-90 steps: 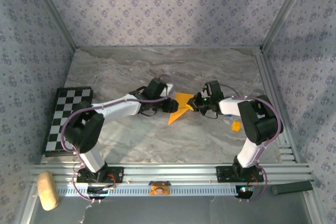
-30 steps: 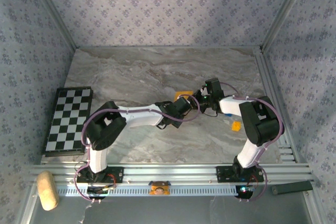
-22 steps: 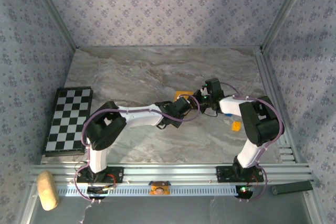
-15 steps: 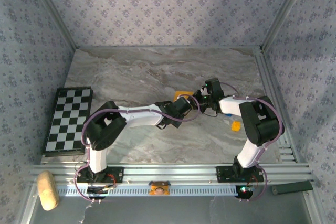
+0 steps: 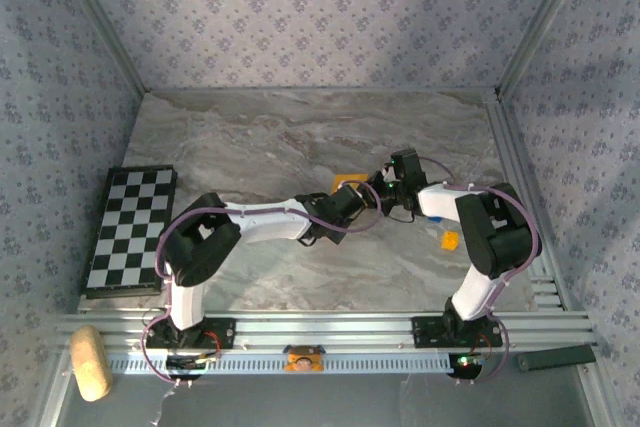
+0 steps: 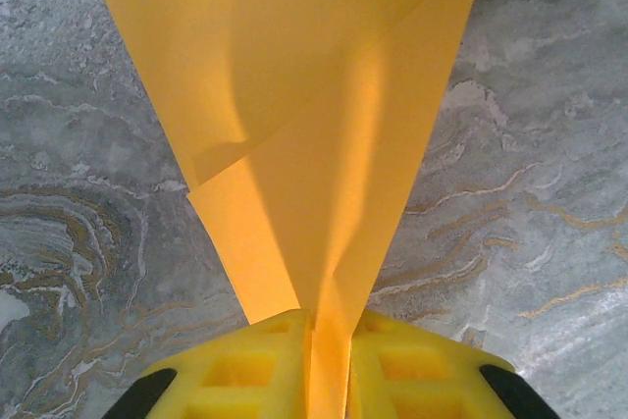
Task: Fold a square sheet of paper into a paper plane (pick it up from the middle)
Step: Fold the wing for the fifth time at the center of the table.
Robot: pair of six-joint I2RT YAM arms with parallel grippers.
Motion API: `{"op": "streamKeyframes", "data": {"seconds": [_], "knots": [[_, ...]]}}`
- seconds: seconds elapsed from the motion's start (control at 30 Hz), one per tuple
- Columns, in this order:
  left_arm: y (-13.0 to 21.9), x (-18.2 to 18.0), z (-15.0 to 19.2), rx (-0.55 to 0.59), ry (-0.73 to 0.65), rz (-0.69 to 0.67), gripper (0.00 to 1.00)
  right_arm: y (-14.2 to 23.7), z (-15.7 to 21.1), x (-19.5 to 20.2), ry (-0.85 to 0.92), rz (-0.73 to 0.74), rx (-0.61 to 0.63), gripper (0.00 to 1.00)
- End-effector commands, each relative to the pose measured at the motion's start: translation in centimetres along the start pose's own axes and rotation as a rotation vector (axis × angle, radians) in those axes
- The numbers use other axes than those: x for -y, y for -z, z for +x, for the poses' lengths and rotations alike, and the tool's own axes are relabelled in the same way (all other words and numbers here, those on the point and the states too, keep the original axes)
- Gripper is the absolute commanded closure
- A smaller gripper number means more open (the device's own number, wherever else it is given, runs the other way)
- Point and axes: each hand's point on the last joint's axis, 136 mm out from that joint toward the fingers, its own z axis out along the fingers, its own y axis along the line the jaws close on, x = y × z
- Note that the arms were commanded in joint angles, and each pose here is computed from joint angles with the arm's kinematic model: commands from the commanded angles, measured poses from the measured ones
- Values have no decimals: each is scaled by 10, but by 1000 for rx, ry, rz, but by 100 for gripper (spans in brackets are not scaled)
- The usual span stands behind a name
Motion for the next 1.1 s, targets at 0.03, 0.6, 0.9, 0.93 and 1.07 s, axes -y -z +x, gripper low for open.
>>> {"op": "streamKeyframes", "data": {"seconds": [0.03,0.6,0.9,0.93,1.07], "knots": [[-7,-2,9,-23,-28,-30,84,4,-1,-14,11,-29,-4,98],[-8,-2,9,-27,-22,-33,94,5,-1,-12,12,-23,2,95],[-2,-1,0,1,3,-13,86,6,1,-5,24,1,-2,96],[-1,0,-2,10,6,-8,86,6,1,-5,24,1,-3,97],[3,1,-8,36,16,3,84,5,1,-5,20,-3,-3,98]]}}
